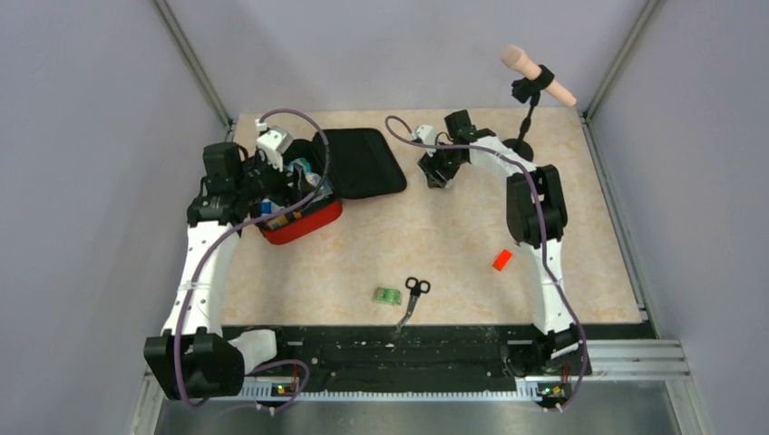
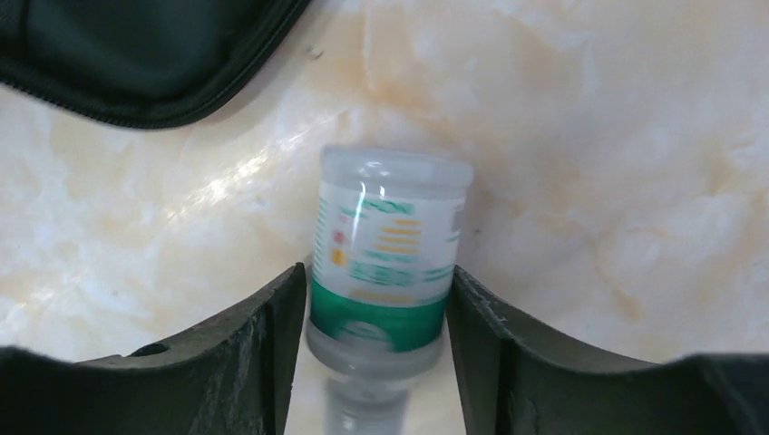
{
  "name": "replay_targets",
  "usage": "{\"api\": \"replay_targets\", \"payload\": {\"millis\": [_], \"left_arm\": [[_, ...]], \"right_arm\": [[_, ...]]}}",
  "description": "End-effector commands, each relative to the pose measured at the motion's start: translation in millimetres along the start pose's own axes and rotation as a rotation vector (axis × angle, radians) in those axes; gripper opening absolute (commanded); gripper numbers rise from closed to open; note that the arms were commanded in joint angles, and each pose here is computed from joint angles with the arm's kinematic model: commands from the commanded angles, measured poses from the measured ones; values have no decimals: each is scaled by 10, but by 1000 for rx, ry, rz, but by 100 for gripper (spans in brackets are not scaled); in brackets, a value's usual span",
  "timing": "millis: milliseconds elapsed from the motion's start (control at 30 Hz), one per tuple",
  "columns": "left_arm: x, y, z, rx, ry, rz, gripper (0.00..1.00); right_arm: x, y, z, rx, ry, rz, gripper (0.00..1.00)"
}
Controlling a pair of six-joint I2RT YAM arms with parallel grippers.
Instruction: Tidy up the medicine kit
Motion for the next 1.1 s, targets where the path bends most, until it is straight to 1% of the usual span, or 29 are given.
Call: {"api": "replay_targets", "payload": {"millis": [0, 33, 100, 200, 267, 433, 533, 633, 700, 800, 833, 933, 967, 1067], "left_arm": [[-5, -56, -20, 50, -1, -39, 82], [10, -67, -24, 61, 1, -39, 82], [47, -88, -44, 94, -1, -44, 81], [144, -143, -94, 172, -18, -54, 81], [212, -197, -148, 245, -18, -65, 82], [364, -420, -294, 392, 107, -81, 86], [473, -583, -528, 485, 93, -36, 89], [564, -697, -697, 556, 89, 21, 90], [604, -760, -744, 586, 106, 40, 90], [666, -841, -763, 633, 190, 68, 90], [699, -865, -770, 651, 230, 90, 90], [721, -952, -783, 694, 258, 118, 91], [730, -970, -789, 708, 270, 128, 97], [771, -1008, -822, 753, 317, 167, 99]], "right_arm": [[198, 92, 326, -84, -57, 72, 50], [210, 119, 365, -90, -63, 67, 45], [195, 204, 458, -105, -72, 39, 39], [188, 339, 703, -141, -40, -15, 35], [130, 453, 927, -191, 22, -65, 33], [-81, 768, 1604, -337, 226, -195, 32], [-194, 955, 1950, -385, 333, -255, 32], [-299, 1093, 2212, -420, 414, -286, 32], [-372, 1186, 2336, -442, 448, -307, 32], [-442, 1287, 2479, -472, 483, -334, 32], [-451, 1301, 2518, -478, 492, -335, 32], [-461, 1300, 2596, -482, 516, -319, 32], [-457, 1291, 2615, -482, 520, -313, 32], [-476, 1278, 2661, -476, 539, -305, 31]]}}
Point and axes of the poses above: each gripper's point midway between its finger pads, its own y axis back along the fingers, its own z axis along the line the jaws close on, x = y × z, the point moved 8 cm from there along y, back along the fingers, and after that the axes turned 3 degrees about y, right-handed, at the moved point
